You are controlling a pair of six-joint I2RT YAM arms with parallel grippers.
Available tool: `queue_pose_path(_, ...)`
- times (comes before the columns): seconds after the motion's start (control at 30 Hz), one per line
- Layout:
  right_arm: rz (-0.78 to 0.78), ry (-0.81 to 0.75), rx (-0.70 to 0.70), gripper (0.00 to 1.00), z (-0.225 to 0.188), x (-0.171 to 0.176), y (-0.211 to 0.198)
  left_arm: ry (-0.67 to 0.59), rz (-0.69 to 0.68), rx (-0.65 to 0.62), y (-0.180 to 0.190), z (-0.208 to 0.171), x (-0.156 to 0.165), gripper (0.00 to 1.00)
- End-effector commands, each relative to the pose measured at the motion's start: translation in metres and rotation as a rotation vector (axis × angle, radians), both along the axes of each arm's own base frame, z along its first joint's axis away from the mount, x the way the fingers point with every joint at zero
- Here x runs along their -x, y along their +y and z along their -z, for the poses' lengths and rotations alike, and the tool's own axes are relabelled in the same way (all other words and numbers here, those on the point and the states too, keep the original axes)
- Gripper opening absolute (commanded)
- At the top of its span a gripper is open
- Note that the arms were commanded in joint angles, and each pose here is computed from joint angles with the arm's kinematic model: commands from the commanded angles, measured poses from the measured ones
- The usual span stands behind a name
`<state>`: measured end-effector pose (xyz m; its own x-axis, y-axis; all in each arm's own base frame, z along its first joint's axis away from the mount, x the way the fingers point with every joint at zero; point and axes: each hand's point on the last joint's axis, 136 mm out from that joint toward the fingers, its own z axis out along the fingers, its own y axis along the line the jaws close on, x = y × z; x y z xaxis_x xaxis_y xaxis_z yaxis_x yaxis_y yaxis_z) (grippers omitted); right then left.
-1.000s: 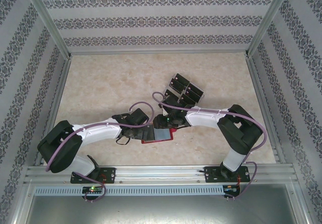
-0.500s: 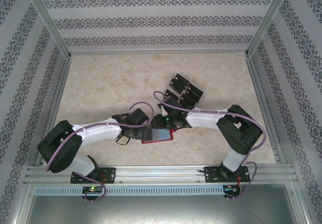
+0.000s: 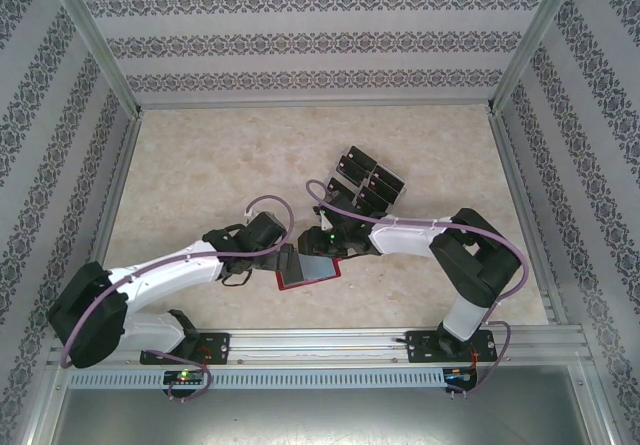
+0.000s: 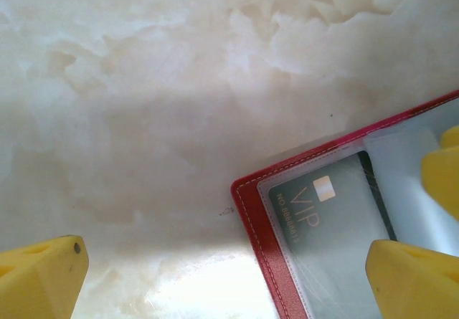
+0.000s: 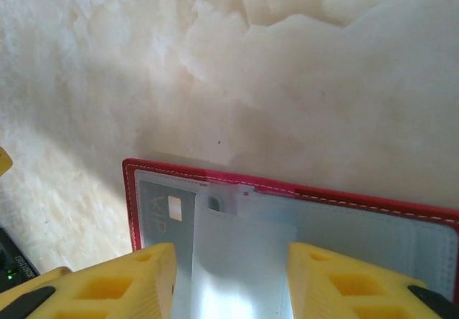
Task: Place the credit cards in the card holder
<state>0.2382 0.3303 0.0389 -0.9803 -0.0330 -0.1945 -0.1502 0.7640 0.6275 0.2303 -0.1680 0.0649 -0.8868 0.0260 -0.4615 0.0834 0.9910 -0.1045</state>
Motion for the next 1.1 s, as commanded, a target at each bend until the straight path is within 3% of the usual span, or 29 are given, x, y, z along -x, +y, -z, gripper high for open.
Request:
queue_pose_path(0.0, -0.015, 0.01, -0.023, 0.45, -0.002, 0.004, 0.011, -0.007, -0.01, -0.026, 0.014, 0.0, 0.004, 1.0)
queue_pose_path(0.7, -0.146, 0.021, -0.077, 0.46, -0.02, 0.038, 0.083, -0.123, -0.097, 0.008, 0.033, -0.037, 0.003, 1.0)
queue_pose_path(0.97, -0.174, -0.003, -0.105, 0.64, -0.039, 0.04, 0.097, -0.162, -0.128, 0.026, 0.042, -0.048, 0.007, 1.0)
queue_pose_path(1.07, -0.171, -0.026, -0.113, 0.64, -0.052, 0.037, 0.095, -0.155, -0.13, 0.026, 0.042, -0.047, 0.007, 1.0)
